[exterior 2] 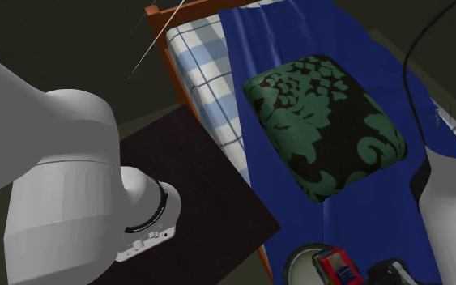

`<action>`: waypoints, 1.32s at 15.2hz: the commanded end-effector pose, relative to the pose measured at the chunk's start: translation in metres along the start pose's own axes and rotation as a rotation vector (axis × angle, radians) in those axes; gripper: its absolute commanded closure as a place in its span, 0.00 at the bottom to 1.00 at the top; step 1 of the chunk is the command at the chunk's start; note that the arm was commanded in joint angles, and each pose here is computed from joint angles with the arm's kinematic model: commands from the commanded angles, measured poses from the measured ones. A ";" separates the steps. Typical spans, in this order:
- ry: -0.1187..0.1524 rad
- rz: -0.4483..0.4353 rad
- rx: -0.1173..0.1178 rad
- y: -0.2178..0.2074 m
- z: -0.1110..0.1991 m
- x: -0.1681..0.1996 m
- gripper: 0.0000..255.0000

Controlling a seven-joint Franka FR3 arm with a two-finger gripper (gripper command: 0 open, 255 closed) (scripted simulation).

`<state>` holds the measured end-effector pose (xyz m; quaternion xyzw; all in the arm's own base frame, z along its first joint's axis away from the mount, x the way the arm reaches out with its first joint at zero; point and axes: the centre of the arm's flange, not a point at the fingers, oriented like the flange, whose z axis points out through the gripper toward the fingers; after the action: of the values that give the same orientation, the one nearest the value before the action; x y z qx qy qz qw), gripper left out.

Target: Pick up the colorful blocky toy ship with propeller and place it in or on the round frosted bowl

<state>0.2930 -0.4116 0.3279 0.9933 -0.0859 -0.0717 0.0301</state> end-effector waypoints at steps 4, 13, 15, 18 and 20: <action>0.001 0.000 -0.001 -0.002 0.026 0.005 1.00; 0.001 0.000 -0.001 -0.002 0.031 0.005 1.00; 0.001 0.000 -0.001 -0.002 0.031 0.006 0.00; 0.001 0.000 -0.001 -0.002 0.031 0.006 0.00; 0.001 0.000 -0.001 -0.002 0.018 0.005 0.00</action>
<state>0.2954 -0.4118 0.3031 0.9933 -0.0860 -0.0708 0.0309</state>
